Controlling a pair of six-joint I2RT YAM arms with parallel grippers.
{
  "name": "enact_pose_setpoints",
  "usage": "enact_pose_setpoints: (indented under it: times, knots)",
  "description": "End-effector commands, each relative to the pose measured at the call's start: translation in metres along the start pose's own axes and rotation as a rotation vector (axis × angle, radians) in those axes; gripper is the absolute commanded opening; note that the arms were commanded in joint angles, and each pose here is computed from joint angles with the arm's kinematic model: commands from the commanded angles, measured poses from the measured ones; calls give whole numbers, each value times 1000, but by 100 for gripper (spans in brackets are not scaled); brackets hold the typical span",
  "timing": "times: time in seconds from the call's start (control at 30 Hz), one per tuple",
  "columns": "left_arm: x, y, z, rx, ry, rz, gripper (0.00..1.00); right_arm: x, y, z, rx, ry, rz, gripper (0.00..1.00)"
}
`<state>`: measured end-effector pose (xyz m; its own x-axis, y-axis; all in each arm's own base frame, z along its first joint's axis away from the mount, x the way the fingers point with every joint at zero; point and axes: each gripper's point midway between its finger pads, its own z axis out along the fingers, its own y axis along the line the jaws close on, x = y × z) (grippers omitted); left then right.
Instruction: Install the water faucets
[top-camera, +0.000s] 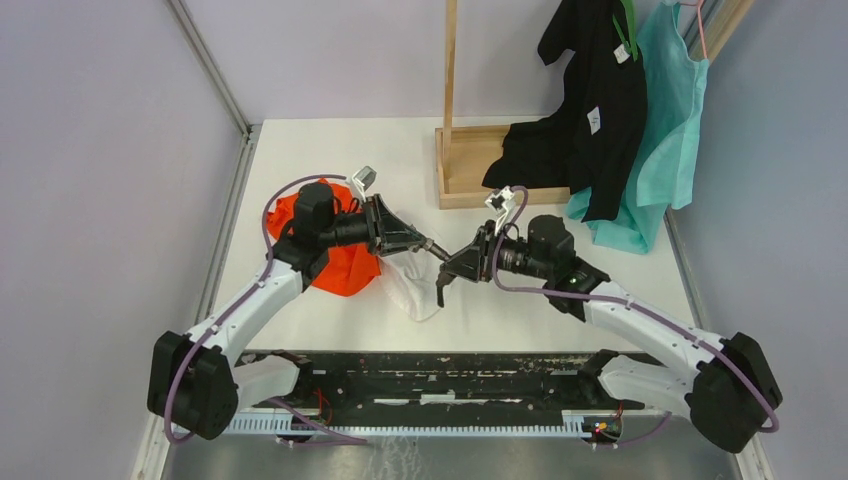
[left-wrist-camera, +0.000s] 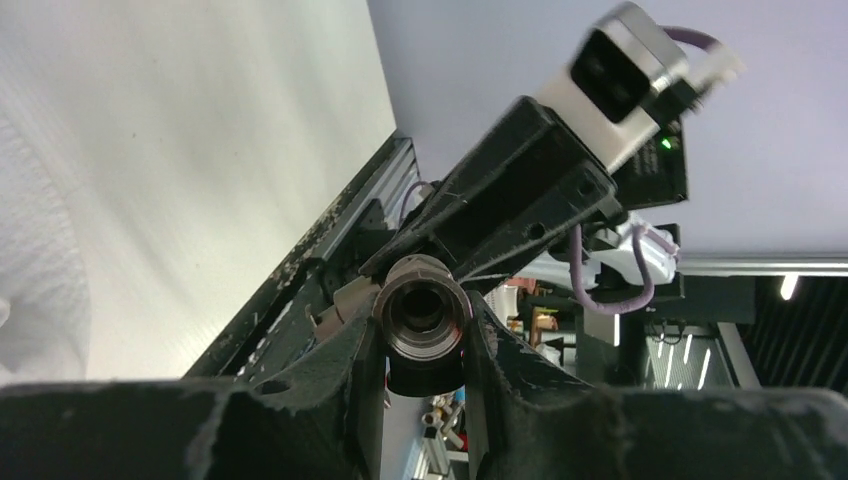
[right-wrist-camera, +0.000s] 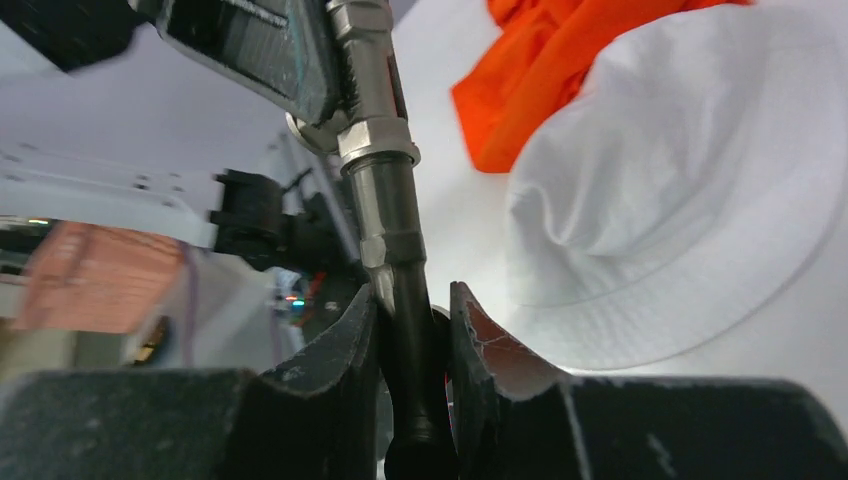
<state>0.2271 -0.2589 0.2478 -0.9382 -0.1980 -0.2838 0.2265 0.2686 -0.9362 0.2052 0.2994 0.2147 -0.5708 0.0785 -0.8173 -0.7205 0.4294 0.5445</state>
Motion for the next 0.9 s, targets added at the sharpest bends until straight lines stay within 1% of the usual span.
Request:
enact_pose_setpoints:
  times: [0.0, 0.1, 0.17, 0.27, 0.33, 0.37, 0.43, 0.47, 0.5, 0.53, 0.57, 0.6, 0.67, 0.87]
  knots:
    - [-13, -40, -10, 170, -126, 155, 3, -55, 51, -11, -286, -21, 431, 0]
    - [-18, -42, -11, 204, -185, 149, 3, -63, 61, -5, -364, 39, 595, 0]
    - [-21, -42, -12, 210, -219, 152, 3, -71, 69, -4, -430, 57, 690, 0]
    - [-28, -36, -12, 194, -274, 137, 3, -89, 72, -7, -526, 10, 798, 0]
    - [-34, -31, -12, 173, -311, 111, 3, -91, 71, -8, -542, -3, 835, 0]
    - [-36, -28, -12, 165, -330, 95, 3, -90, 68, -7, -532, -9, 841, 4]
    - [-43, -20, -12, 135, -369, 44, 3, -85, 60, -4, -478, -17, 842, 41]
    - [-46, -15, -12, 116, -388, 20, 3, -80, 54, -1, -435, -18, 831, 56]
    - [-48, -11, -11, 108, -398, -10, 3, -75, 48, 1, -387, -26, 789, 70]
    - [-50, -10, -11, 110, -408, -32, 3, -69, 40, 3, -325, -22, 776, 82]
    - [-52, -10, -11, 120, -423, -47, 3, -63, 34, 1, -260, -22, 764, 90]
    - [-55, -11, -12, 130, -439, -67, 3, -64, 28, 0, -215, -48, 742, 95]
    - [-60, -12, -15, 145, -479, -100, 3, -67, 26, -5, -180, -89, 673, 100]
    - [-68, -19, -17, 182, -508, -160, 3, -60, 11, -13, -73, -142, 501, 100]
